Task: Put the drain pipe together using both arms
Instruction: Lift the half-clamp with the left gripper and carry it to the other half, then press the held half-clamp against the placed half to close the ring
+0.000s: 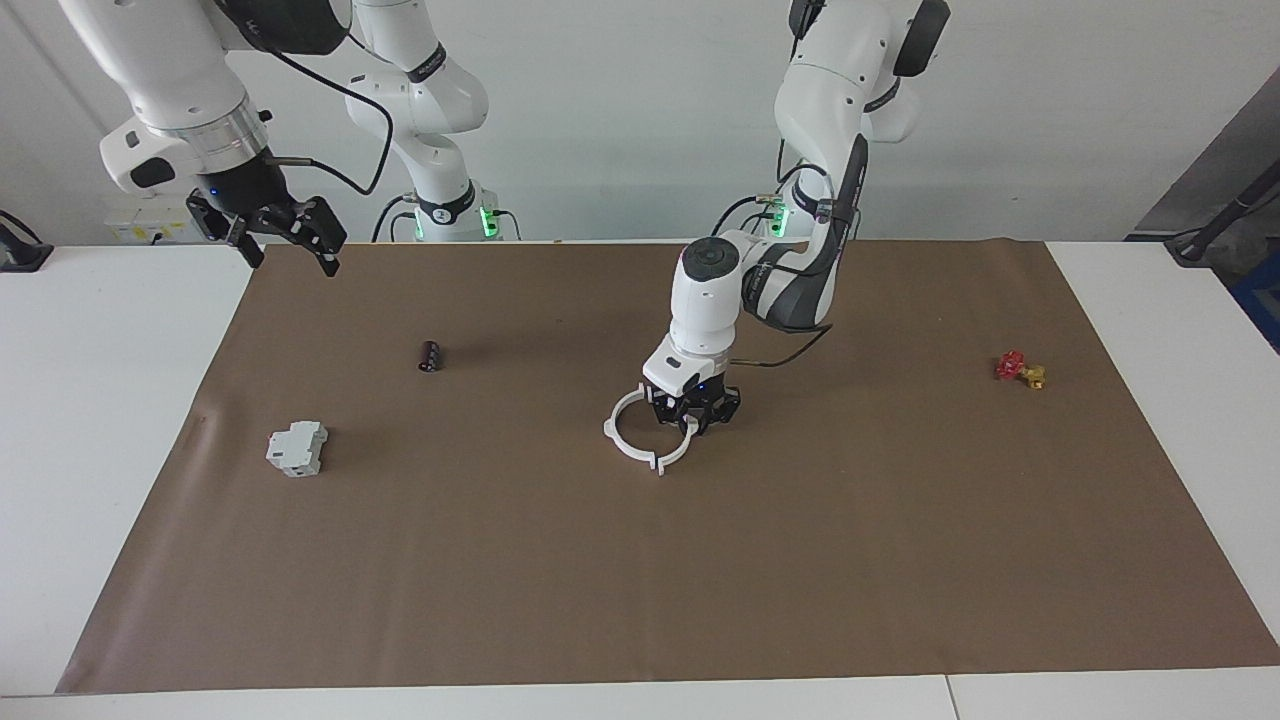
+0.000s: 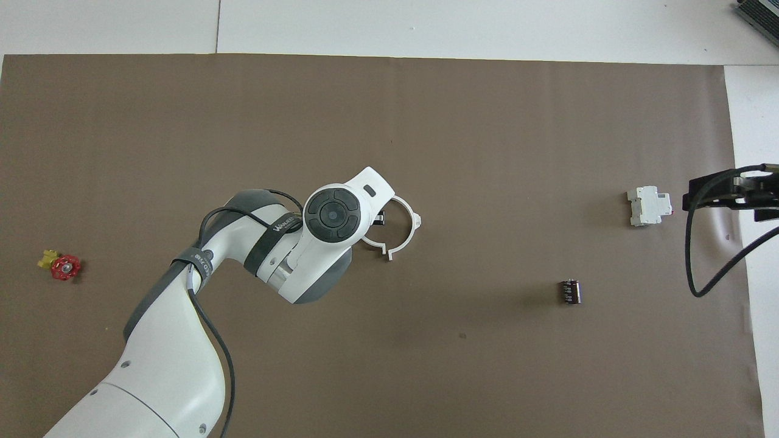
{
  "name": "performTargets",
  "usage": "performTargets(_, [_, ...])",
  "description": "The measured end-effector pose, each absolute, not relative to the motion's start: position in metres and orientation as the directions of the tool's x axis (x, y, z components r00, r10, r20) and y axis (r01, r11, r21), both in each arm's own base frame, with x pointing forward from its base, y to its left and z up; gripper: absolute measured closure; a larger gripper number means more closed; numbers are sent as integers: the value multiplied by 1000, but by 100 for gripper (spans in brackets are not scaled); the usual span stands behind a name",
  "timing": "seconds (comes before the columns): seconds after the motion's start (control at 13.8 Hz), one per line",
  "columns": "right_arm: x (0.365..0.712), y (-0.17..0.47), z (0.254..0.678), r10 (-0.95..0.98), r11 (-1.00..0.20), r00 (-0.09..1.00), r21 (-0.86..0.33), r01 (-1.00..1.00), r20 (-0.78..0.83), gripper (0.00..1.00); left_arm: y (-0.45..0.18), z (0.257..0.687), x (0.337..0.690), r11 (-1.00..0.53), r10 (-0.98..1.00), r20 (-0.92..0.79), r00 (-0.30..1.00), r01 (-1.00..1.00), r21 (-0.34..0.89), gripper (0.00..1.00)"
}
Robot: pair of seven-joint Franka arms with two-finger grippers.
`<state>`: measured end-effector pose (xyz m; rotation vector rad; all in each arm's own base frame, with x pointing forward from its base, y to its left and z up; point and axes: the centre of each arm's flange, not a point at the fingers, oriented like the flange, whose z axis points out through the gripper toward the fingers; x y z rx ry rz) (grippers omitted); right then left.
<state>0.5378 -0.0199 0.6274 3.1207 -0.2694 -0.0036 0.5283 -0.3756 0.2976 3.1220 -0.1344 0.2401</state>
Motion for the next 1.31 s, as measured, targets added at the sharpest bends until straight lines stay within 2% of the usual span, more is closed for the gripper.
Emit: performTargets(1.31, [538,-20,627,-171,-985,985,9,-171,-1,0,-376,291,521,-995,-94,163,982,-97,13,73])
